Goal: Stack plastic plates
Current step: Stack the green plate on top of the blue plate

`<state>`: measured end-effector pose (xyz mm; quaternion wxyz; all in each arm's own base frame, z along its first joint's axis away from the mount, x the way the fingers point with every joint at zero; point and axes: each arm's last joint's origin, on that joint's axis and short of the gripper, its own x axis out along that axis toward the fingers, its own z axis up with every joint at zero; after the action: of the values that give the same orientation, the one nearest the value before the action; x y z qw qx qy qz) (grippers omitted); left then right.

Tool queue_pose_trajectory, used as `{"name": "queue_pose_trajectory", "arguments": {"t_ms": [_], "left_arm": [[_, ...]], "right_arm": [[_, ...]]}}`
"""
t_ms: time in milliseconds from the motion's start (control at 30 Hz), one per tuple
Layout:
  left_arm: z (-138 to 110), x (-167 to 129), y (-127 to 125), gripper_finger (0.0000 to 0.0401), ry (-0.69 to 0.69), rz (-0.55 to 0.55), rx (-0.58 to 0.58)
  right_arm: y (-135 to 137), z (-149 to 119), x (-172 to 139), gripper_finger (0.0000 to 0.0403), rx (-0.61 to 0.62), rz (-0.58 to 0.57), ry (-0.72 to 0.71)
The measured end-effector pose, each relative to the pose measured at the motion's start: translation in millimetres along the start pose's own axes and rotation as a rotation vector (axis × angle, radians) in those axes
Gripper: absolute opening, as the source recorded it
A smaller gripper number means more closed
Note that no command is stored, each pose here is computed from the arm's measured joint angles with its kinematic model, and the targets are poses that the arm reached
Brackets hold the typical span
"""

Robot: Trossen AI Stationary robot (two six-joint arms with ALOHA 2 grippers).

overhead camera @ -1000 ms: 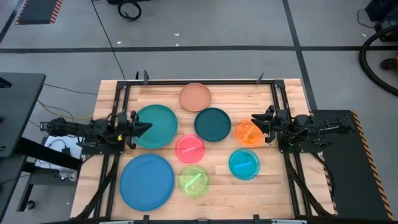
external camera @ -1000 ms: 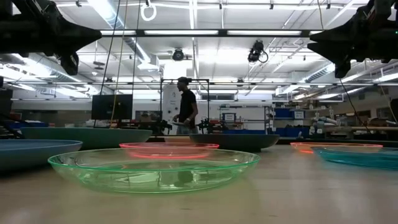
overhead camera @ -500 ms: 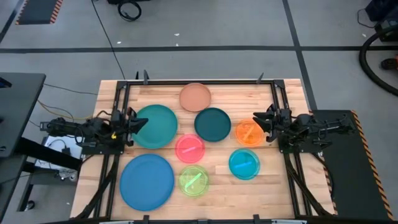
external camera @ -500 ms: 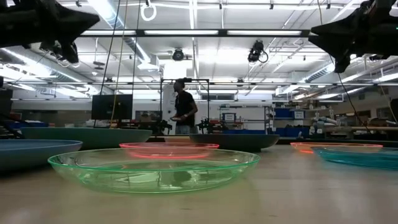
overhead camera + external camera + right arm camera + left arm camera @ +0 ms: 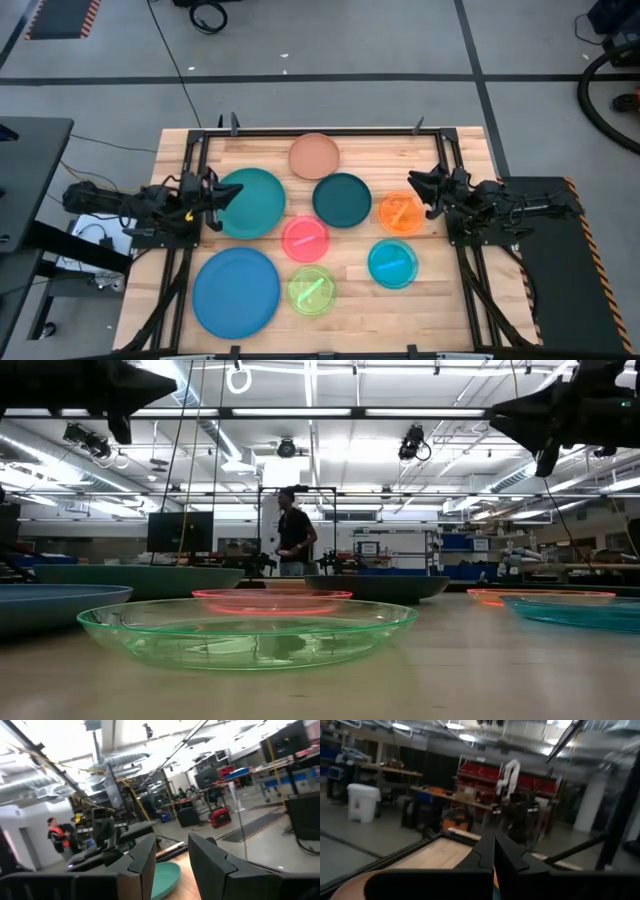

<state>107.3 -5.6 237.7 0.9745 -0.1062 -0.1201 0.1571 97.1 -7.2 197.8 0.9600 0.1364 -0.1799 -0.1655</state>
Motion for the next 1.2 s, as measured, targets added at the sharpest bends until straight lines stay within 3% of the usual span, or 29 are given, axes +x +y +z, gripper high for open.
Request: {"name": "queue_pose_trajectory", "arguments": {"t_ms": [267,433,800,1100,1200], "left_arm": [[14,32,-18,0.0007,0.226,0.111,0.13],[12,46,-26,0.0023,0.348,0.147,0.116],[-1,68,-44,0.0123,0.676,0.271,0.083],[-10,82,-56,0.0127,0.873,0.335,0.1],[-13,88,-59,0.0127,0.935,0.344,0.122]], "right_arm": [[2,-4,12,0.0125,-0.06,0.002,0.116],[6,-7,22,0.0125,-0.122,-0.014,0.209],[15,-21,46,0.0125,-0.203,-0.014,0.371],[31,-37,65,0.0125,-0.149,0.02,0.436],[34,-45,69,0.0125,-0.185,0.042,0.438]]}}
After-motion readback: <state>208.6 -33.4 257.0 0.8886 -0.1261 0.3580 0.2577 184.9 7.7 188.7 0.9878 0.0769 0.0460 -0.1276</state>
